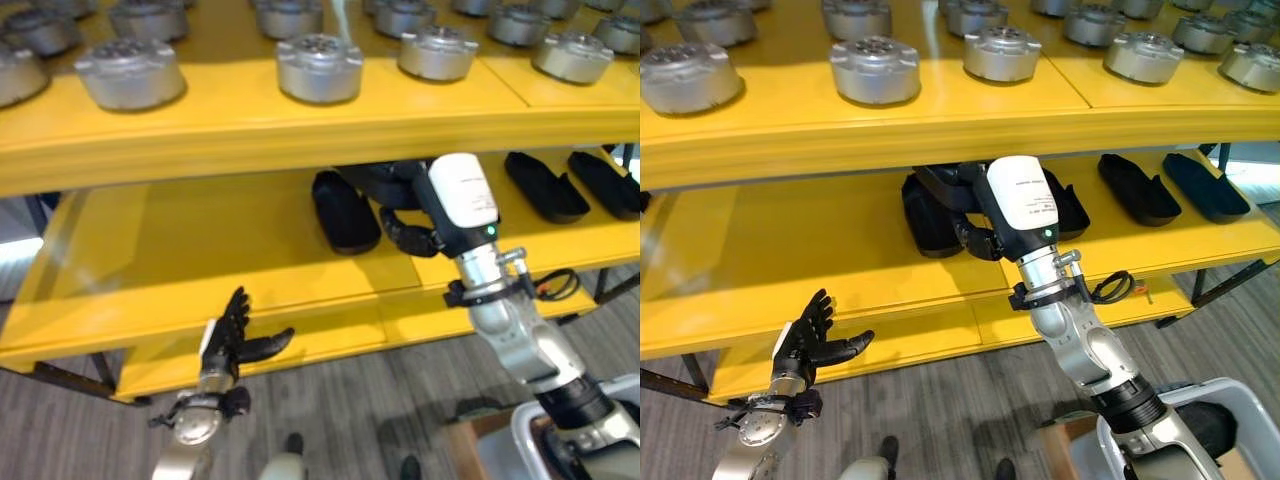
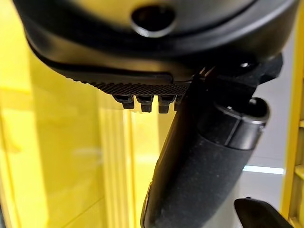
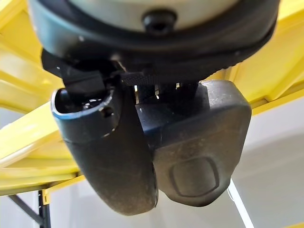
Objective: Move parts from the plastic box to the shelf.
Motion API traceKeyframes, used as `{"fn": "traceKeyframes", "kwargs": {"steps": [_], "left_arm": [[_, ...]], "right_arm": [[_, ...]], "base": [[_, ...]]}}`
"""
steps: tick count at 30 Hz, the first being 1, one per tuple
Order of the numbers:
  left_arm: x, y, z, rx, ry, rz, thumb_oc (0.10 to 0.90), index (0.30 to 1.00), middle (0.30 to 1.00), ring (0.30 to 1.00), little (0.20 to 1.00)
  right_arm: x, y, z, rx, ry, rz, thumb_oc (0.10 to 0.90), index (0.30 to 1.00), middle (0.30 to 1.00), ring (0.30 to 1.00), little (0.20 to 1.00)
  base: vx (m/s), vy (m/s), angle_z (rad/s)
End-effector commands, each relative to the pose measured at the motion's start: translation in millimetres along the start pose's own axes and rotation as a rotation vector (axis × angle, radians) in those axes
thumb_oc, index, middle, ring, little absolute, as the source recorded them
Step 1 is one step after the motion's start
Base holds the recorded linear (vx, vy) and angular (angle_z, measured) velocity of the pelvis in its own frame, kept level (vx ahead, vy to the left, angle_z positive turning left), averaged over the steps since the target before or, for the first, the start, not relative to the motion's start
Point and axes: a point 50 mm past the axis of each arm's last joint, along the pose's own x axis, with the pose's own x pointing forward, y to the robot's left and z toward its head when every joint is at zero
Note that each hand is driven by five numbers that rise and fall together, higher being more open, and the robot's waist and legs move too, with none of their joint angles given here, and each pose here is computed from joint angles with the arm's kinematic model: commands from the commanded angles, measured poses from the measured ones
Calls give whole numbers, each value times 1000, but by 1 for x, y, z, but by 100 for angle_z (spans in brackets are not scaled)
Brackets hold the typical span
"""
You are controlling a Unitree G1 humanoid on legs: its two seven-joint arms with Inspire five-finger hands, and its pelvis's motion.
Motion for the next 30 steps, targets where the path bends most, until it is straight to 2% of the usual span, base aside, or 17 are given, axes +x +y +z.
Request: {"fn": "traceKeyframes", "kwargs": {"steps": [1, 9, 19, 30], "left_arm": [[7, 5, 52, 76, -275, -25, 900, 1000, 1000, 1000, 1000], [7, -1, 44, 50, -241, -21, 900, 1000, 1000, 1000, 1000], [0, -7, 29, -3, -179, -24, 900, 1000, 1000, 1000, 1000], [6, -21, 30, -26, -175, -81, 900, 1000, 1000, 1000, 1000]], "right_arm": [[58, -54, 36, -8, -242, -304, 400, 300, 300, 300, 300], [53, -60, 34, -3, -256, -319, 400, 300, 300, 300, 300], [35, -69, 29, -1, -240, -366, 400, 300, 300, 300, 300], [30, -89, 27, -46, -262, -464, 400, 300, 300, 300, 300]], "base": [[14, 104, -21], [32, 36, 0], [41, -110, 6], [-29, -65, 41]]}}
